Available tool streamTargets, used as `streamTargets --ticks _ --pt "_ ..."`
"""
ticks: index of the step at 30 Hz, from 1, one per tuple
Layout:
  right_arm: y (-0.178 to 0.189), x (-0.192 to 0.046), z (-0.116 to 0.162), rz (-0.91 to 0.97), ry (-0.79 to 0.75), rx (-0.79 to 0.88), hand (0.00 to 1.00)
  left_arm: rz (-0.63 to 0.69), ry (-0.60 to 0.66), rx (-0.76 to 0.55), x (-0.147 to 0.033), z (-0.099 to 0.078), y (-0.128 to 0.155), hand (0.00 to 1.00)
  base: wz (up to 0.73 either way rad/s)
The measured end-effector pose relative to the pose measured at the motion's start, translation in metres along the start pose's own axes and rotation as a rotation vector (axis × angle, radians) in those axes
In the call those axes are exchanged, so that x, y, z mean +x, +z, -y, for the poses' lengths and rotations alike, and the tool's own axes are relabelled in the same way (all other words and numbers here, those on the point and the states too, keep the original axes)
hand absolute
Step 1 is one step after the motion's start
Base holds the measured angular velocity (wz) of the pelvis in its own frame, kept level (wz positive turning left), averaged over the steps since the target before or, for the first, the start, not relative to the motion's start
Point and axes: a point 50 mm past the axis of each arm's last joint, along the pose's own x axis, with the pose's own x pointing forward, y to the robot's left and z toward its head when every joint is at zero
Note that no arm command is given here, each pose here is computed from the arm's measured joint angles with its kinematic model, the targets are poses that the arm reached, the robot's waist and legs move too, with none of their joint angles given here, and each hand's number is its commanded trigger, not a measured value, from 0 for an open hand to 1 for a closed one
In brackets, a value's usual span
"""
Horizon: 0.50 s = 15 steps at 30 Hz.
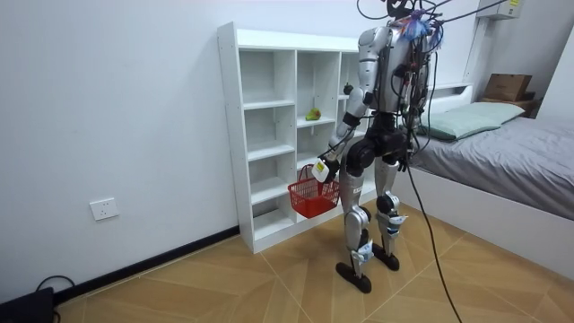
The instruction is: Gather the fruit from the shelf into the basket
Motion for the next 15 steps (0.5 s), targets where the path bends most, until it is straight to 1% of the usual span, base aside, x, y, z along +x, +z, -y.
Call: streamTargets --ticks 8,10,12,13,15 --pt "0.009 0.000 0.001 0.054 -0.028 -0.006 0.00 -0.001 0.004 0.007 0.000 -0.001 0.000 1.00 0.00" --pt "0.021 0.000 0.001 0.116 -0.036 -0.004 0.00 0.000 0.004 0.007 0.000 -0.001 0.000 1.00 -0.03" --pt "0.045 -0.002 0.002 0.235 -0.058 -0.014 0.00 0.010 0.004 0.012 0.001 0.001 0.003 1.00 -0.02" --pt "0.051 -0.003 0.002 0.266 -0.063 -0.017 0.00 0.014 0.003 0.018 0.001 0.002 0.004 1.00 0.00" --pt "0.076 -0.011 0.000 0.401 -0.076 -0.012 0.00 0.024 0.002 0.022 0.002 0.002 0.007 1.00 0.00"
